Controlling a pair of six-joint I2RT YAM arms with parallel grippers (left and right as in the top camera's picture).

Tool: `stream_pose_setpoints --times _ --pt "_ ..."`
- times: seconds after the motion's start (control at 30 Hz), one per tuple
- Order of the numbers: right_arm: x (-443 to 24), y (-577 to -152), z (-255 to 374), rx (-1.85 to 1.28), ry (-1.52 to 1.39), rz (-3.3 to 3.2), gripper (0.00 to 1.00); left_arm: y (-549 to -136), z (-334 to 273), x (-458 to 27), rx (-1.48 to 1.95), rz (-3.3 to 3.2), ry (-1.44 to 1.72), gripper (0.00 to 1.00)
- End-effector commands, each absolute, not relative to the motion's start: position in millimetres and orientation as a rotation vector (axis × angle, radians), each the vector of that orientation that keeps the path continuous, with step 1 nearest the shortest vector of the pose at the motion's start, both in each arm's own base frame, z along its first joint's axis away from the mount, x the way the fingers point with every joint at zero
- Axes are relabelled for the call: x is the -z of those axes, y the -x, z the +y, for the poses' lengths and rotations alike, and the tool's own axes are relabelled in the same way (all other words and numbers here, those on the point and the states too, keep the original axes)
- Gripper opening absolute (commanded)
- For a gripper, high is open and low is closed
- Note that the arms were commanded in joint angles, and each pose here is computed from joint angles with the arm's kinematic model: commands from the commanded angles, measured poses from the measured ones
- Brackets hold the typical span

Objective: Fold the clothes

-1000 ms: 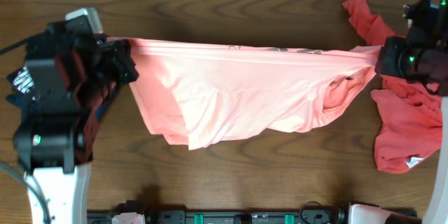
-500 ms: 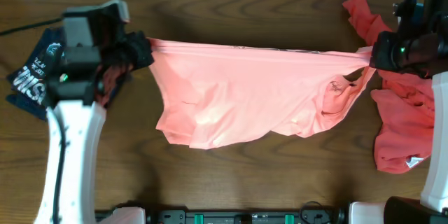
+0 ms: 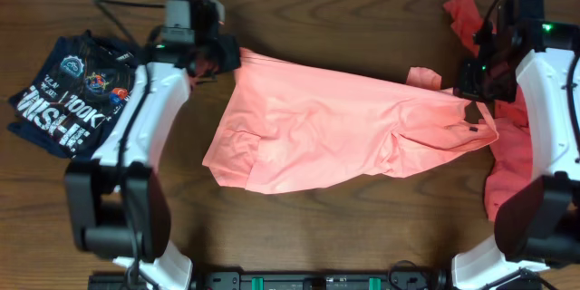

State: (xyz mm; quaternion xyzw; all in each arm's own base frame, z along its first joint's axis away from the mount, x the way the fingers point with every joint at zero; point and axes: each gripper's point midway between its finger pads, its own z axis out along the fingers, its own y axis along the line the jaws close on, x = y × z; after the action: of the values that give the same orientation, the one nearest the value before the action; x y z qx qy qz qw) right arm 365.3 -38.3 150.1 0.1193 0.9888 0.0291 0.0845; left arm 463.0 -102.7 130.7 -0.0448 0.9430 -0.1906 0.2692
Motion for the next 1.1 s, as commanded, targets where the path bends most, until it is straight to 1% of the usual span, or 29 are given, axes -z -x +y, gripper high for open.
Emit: stream_pose_setpoints --times 0.0,0.03,0.07,0.13,0.2,0.37,0.57,0.67,0.77,0.9,1.0,1.07 --pt "-147.8 -368.4 -51.2 -0.032 -0.377 2.938 0.01 -469.3 -107.4 -126.7 0.486 2.538 0.098 0.69" --pt "-147.0 -369.2 -51.6 -0.031 -0.378 2.937 0.01 -468.4 -107.3 -125.9 0.486 2.543 0.1 0.85" --pt "-147.1 -369.8 -51.8 -0.031 -0.378 2.935 0.01 -464.6 -106.8 -124.1 0.484 2.56 0.104 0.94" --pt "-147.1 -369.7 -52.1 -0.028 -0.378 2.935 0.01 -454.2 -105.4 -119.1 0.48 2.608 0.115 0.99" --pt "-147.1 -369.6 -52.0 -0.028 -0.378 2.935 0.01 -441.4 -105.4 -111.6 0.473 2.669 0.123 0.98" --pt "-146.6 -368.0 -51.2 -0.03 -0.377 2.943 0.01 -411.2 -116.0 -90.5 0.464 2.798 0.102 0.98" --pt "-146.4 -365.9 -49.1 -0.047 -0.394 2.95 0.01 -398.2 -138.4 -69.9 0.471 2.837 0.026 0.99" --pt "-145.9 -363.7 -48.8 -0.047 -0.395 2.96 0.01 -394.1 -150.4 -57.3 0.471 2.866 -0.012 0.97" --pt "-145.7 -362.2 -48.6 -0.048 -0.396 2.966 0.01 -390.7 -158.6 -41.8 0.469 2.899 -0.037 0.93" --pt "-145.8 -361.8 -48.5 -0.048 -0.396 2.967 0.01 -381.5 -170.3 -20.8 0.464 2.955 -0.075 0.81" --pt "-145.6 -361.6 -48.5 -0.048 -0.397 2.968 0.01 -373.7 -180.0 -8.6 0.458 2.988 -0.113 0.79" --pt "-145.5 -360.9 -48.4 -0.048 -0.397 2.971 0.01 -369.0 -187.5 -3.9 0.456 3.001 -0.143 0.76"
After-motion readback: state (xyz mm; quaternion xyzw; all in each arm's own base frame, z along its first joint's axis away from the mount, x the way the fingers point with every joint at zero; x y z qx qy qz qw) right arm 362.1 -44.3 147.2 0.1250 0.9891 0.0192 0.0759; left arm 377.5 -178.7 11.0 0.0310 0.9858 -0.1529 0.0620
